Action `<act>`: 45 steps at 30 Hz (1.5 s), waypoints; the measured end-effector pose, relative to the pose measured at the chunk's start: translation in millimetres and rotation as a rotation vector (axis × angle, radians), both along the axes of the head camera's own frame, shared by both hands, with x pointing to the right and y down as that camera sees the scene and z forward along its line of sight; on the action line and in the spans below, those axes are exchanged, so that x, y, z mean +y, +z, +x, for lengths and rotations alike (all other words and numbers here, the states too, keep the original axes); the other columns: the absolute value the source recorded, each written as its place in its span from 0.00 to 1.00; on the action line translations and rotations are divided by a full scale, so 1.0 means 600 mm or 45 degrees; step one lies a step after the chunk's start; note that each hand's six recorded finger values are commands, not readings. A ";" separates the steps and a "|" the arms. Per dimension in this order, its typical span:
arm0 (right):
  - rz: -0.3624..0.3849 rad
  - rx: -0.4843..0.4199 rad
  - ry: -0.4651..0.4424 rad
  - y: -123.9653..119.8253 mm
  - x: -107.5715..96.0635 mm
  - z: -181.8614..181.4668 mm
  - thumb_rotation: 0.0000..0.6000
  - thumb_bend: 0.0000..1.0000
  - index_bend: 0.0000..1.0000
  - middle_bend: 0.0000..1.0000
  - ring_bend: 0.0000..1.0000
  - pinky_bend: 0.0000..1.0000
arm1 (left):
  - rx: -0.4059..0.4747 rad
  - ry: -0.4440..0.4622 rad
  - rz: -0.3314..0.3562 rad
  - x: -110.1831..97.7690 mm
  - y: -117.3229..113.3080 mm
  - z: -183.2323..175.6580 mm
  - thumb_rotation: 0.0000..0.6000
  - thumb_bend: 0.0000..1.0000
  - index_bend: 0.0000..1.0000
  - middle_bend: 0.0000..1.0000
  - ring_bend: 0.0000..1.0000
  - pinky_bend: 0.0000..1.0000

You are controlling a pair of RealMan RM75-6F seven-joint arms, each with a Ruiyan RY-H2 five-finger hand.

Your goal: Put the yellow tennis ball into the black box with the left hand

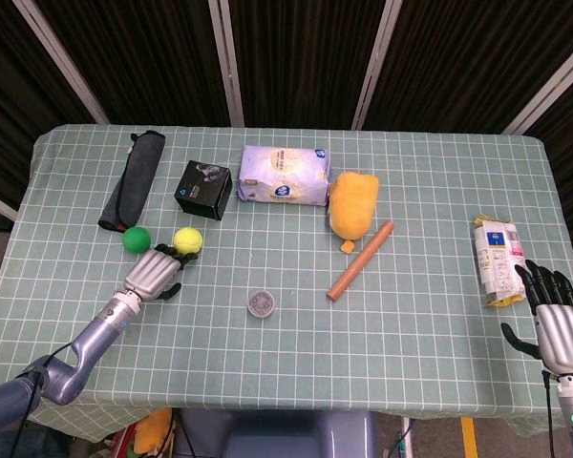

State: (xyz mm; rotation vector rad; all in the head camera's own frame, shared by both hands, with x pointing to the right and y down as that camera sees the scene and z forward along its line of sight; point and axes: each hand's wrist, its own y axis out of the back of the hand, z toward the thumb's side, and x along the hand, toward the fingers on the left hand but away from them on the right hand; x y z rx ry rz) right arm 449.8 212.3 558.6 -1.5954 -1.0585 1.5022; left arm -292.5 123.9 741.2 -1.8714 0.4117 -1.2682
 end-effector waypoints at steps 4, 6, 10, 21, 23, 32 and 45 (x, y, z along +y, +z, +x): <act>-0.001 -0.001 0.002 0.000 0.000 0.000 1.00 0.34 0.00 0.00 0.00 0.00 | 0.016 0.000 0.015 -0.007 0.003 0.013 1.00 0.35 0.16 0.32 0.21 0.23; -0.003 -0.001 0.002 0.000 0.000 0.001 1.00 0.34 0.00 0.00 0.00 0.00 | 0.019 -0.001 0.031 -0.010 0.004 0.018 1.00 0.34 0.15 0.30 0.18 0.21; -0.002 -0.002 0.007 -0.001 -0.001 0.003 1.00 0.34 0.00 0.00 0.00 0.00 | 0.011 -0.016 0.057 -0.019 0.009 0.022 1.00 0.33 0.14 0.28 0.17 0.19; -0.006 0.001 0.009 -0.001 -0.002 0.004 1.00 0.34 0.00 0.00 0.00 0.00 | -0.011 -0.073 0.124 -0.049 0.020 0.032 1.00 0.33 0.12 0.23 0.09 0.12; -0.005 0.002 0.007 -0.002 -0.001 0.004 1.00 0.34 0.00 0.00 0.00 0.00 | -0.020 -0.080 0.133 -0.054 0.022 0.030 1.00 0.33 0.11 0.21 0.06 0.07; -0.011 0.003 0.005 -0.001 -0.001 0.002 1.00 0.34 0.00 0.00 0.00 0.00 | -0.069 -0.106 0.170 -0.080 0.033 0.029 1.00 0.33 0.09 0.15 0.00 0.01; -0.003 -0.007 -0.006 -0.007 0.001 -0.002 1.00 0.34 0.00 0.00 0.00 0.00 | -0.140 -0.106 0.273 -0.109 0.032 0.031 1.00 0.32 0.07 0.05 0.00 0.00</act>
